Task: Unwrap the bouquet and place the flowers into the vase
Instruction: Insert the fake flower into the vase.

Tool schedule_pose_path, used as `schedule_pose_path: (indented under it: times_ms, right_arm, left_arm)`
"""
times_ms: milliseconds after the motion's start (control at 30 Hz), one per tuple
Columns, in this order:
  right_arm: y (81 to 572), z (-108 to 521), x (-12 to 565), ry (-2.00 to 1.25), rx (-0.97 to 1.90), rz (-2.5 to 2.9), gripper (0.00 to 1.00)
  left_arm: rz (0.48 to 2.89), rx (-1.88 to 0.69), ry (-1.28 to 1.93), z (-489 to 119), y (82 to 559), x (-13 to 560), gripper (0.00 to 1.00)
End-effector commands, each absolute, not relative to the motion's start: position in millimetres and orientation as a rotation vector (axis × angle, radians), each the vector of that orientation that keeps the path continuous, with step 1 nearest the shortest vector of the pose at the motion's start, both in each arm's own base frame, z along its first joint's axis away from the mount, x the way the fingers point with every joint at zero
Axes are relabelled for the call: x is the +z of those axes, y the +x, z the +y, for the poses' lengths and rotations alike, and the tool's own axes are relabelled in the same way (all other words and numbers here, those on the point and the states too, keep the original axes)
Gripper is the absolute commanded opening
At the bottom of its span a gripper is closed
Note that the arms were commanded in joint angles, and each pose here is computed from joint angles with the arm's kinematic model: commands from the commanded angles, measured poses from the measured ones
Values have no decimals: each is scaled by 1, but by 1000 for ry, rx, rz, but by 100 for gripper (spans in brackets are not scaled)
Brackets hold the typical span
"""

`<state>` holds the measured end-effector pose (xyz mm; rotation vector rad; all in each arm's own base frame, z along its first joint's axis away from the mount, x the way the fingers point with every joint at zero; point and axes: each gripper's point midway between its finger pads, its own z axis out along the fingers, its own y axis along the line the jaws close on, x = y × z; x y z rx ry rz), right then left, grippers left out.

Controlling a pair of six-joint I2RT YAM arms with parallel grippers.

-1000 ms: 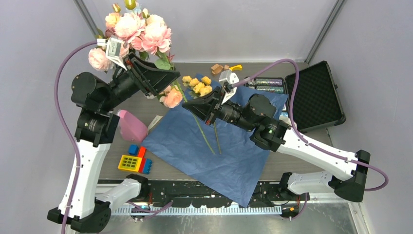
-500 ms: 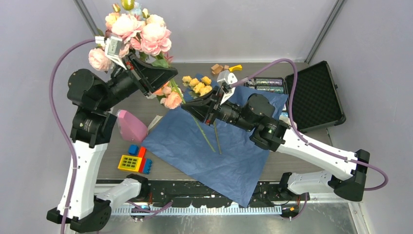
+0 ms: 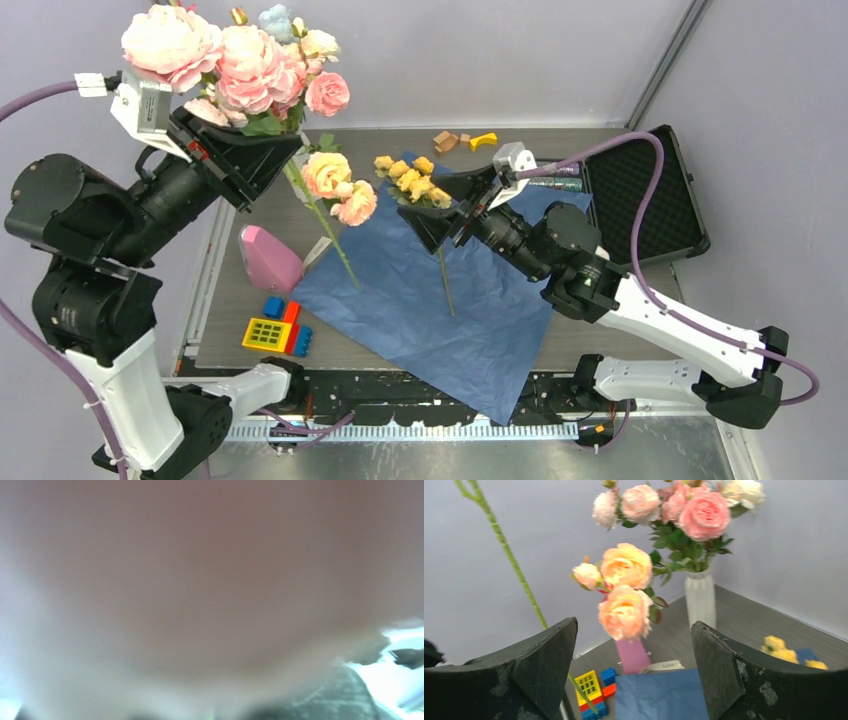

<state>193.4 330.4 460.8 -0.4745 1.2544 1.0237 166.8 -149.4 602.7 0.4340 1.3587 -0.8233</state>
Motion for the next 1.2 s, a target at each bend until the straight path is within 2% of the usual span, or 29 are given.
schedule_pose_path:
  times_ms: [0,233,333,600,1167]
  right_arm:
    - [217,292,462,-321,847,1282,91]
    - [250,254,443,-191,723,1341,93]
    - [262,246,434,-135,720,1364,94]
    - [272,243,416,-108,749,1382,94]
    - [270,228,406,-91,722,1371,94]
  left_arm:
    - [1522,-516,389,-111,186,566,0]
    - [1538,-214,363,-72,206,560,0]
    - [1396,-118,336,-63,222,578,0]
    - [1109,-78,295,-64,237,616,0]
    - [949,-43,327,-75,306,643,0]
